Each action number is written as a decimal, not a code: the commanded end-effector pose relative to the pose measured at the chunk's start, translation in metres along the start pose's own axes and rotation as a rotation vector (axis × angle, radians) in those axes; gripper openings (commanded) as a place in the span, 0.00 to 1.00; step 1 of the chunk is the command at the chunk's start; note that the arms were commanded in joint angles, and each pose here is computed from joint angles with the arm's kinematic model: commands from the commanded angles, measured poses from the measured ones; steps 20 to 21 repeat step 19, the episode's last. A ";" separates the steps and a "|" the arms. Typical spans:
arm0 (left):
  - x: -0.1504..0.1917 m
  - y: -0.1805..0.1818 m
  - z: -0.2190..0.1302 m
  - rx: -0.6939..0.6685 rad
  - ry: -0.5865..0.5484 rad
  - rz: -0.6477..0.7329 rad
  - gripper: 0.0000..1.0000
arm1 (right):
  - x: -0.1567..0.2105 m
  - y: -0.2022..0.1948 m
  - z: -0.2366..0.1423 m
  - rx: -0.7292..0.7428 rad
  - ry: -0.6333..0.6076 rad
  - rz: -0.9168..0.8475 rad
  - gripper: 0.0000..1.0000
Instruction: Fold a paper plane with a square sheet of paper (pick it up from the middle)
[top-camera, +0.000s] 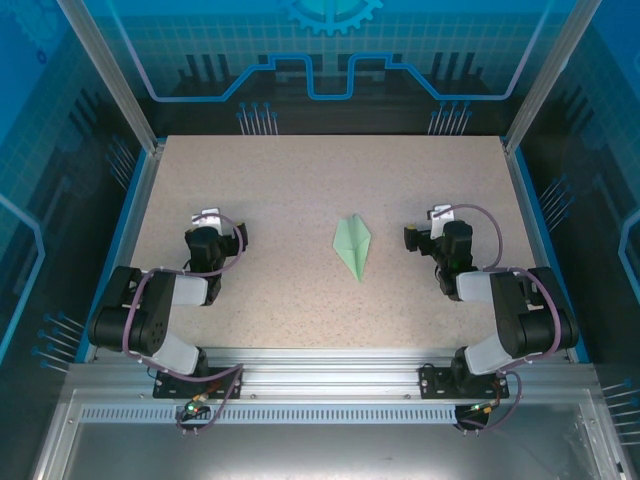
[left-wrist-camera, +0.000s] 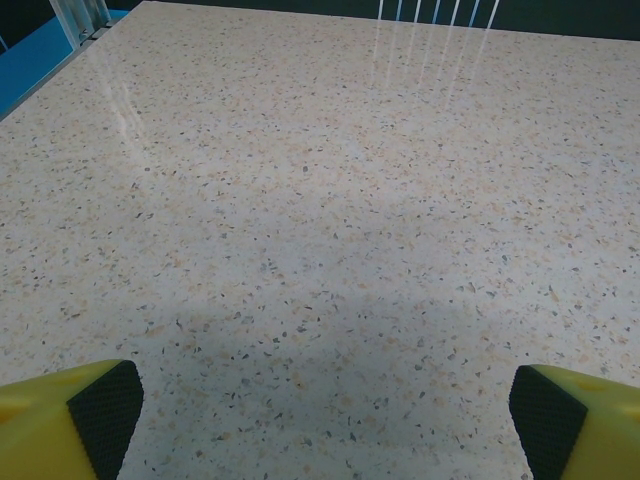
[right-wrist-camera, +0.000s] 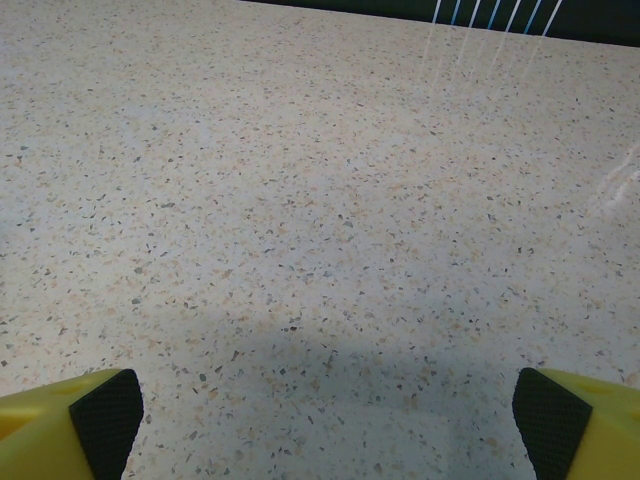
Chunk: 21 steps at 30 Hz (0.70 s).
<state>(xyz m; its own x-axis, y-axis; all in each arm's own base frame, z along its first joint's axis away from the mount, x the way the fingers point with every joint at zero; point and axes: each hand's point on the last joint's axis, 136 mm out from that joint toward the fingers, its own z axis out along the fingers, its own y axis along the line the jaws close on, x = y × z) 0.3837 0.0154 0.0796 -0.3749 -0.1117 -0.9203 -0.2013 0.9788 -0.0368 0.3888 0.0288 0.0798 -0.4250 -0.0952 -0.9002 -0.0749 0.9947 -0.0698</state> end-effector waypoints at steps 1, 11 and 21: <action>-0.017 -0.002 0.002 0.018 -0.048 -0.002 0.99 | -0.016 -0.006 0.000 0.012 -0.051 -0.003 1.00; -0.017 -0.002 0.002 0.016 -0.048 0.000 0.99 | -0.016 -0.007 0.000 0.011 -0.051 -0.003 1.00; -0.017 -0.003 0.002 0.020 -0.047 -0.002 0.98 | -0.015 -0.006 0.000 0.012 -0.050 -0.004 1.00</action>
